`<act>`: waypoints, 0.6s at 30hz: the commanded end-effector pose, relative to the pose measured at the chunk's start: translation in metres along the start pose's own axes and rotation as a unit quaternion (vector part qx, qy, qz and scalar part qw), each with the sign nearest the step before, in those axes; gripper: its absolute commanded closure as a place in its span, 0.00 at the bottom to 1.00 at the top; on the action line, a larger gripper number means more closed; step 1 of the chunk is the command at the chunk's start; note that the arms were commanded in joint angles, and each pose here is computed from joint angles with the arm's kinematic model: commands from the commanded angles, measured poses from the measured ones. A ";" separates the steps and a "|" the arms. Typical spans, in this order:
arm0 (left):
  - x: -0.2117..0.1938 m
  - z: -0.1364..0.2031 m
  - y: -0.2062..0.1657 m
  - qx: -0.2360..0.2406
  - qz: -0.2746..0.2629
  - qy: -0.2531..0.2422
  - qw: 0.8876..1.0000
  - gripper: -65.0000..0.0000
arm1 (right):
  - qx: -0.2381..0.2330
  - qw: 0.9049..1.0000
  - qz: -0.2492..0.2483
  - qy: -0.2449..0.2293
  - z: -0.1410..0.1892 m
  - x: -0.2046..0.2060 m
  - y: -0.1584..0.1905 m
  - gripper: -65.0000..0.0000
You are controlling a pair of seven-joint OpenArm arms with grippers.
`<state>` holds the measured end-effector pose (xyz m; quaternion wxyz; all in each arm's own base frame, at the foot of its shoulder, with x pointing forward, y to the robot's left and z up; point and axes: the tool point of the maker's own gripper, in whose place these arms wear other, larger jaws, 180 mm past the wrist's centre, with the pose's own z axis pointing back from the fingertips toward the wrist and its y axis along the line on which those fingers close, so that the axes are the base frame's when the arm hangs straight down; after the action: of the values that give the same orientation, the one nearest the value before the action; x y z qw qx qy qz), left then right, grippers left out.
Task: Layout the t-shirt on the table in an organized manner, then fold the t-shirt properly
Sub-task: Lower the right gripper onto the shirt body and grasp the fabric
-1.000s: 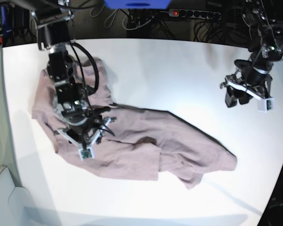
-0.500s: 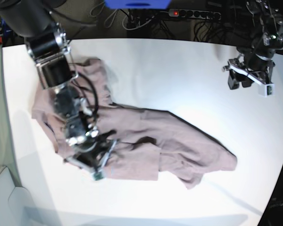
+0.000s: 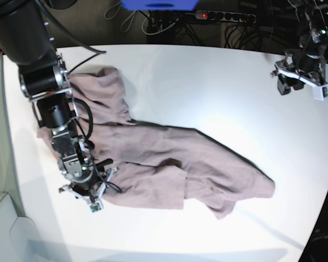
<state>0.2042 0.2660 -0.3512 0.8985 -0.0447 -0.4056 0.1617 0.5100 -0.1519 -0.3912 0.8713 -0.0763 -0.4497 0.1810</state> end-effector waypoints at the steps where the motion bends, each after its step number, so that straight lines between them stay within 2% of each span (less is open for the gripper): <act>1: 0.012 0.003 -0.003 -0.006 -0.007 -0.020 1.000 0.58 | -0.013 0.999 0.001 -0.045 0.002 0.037 -0.016 0.63; 5: 0.019 0.000 -0.006 -0.010 -0.006 -0.029 1.000 0.58 | -0.017 0.998 0.002 -0.054 0.002 0.046 -0.020 0.59; 10: 0.021 0.000 -0.006 -0.010 -0.007 -0.031 0.999 0.58 | -0.020 0.997 0.001 -0.069 0.001 0.048 -0.023 0.58; 18: 0.023 0.000 -0.005 -0.009 -0.010 -0.033 0.999 0.58 | -0.030 0.998 -0.007 -0.048 -0.009 0.011 -0.038 0.58</act>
<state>0.2143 0.2672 -0.3447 0.8941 -0.0450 -0.4169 0.1575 0.5109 -0.1791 -0.4080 0.8680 -0.0850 -0.4591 0.1693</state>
